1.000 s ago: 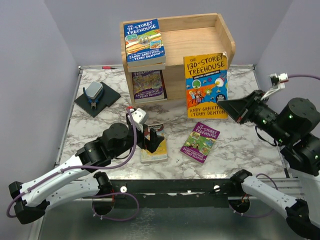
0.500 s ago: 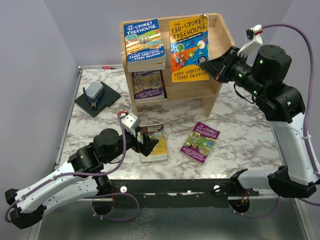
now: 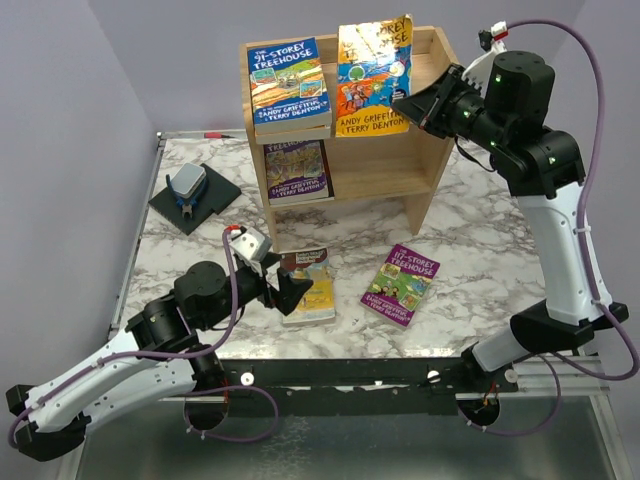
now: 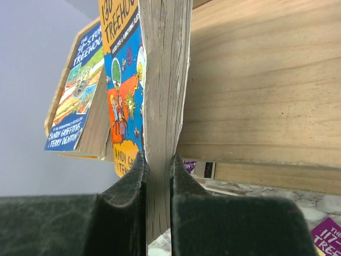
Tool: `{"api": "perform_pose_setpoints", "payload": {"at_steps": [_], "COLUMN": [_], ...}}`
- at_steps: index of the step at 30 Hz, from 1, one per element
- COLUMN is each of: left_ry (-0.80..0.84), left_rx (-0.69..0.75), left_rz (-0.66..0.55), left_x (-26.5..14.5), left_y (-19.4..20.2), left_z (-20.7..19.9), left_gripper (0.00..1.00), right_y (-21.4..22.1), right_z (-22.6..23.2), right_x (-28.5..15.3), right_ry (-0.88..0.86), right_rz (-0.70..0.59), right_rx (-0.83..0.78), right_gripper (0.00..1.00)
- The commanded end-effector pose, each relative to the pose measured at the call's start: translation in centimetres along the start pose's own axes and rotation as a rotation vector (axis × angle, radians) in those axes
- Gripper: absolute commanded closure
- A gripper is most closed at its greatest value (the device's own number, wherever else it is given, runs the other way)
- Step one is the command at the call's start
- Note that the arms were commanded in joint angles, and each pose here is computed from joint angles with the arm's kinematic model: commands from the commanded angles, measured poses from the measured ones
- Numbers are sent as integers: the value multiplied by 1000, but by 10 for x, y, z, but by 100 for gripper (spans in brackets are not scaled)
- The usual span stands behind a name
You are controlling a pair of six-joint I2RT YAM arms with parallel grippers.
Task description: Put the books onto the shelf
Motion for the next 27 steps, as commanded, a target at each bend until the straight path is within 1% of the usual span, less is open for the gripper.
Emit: {"api": "perform_pose_setpoints", "payload": {"at_steps": [1, 3, 5, 10, 11, 13, 15, 20, 22, 27], "left_ry": [37, 38, 39, 41, 40, 41, 42, 41, 40, 37], "left_rx": [11, 10, 11, 11, 11, 12, 12, 17, 20, 23], "left_rz": [14, 12, 13, 5, 3, 6, 7, 12, 13, 15], "left_x": [-3, -4, -3, -5, -5, -5, -5, -4, -3, -3], "left_y": [6, 5, 5, 4, 3, 4, 4, 5, 5, 6], "left_z": [-4, -4, -4, -4, -4, -4, -4, -4, -4, -3], "left_gripper": [1, 1, 1, 1, 1, 1, 1, 1, 1, 1], "right_y": [-6, 1, 3, 3, 4, 5, 6, 6, 1, -14], "right_z": [6, 3, 0, -13, -16, -20, -23, -25, -25, -31], "right_x": [7, 15, 20, 25, 25, 27, 29, 29, 26, 14], "right_ry": [-82, -95, -95, -67, -58, -51, -44, -37, -29, 34], "right_rz": [26, 73, 94, 109, 112, 116, 122, 124, 104, 31], "right_rx": [39, 50, 56, 58, 59, 56, 51, 31, 19, -25], "right_gripper": [100, 100, 99, 87, 83, 69, 59, 42, 40, 39]}}
Point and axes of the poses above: each gripper's point midway between its finger pads, its own x axis out along the fingers, its own z axis along the line the jaws close on, y = z × x, the point moved 2 cm from there along -x, back along the fingers, and after that the axes turned 10 degrees about -x, right-handed, at the moved point
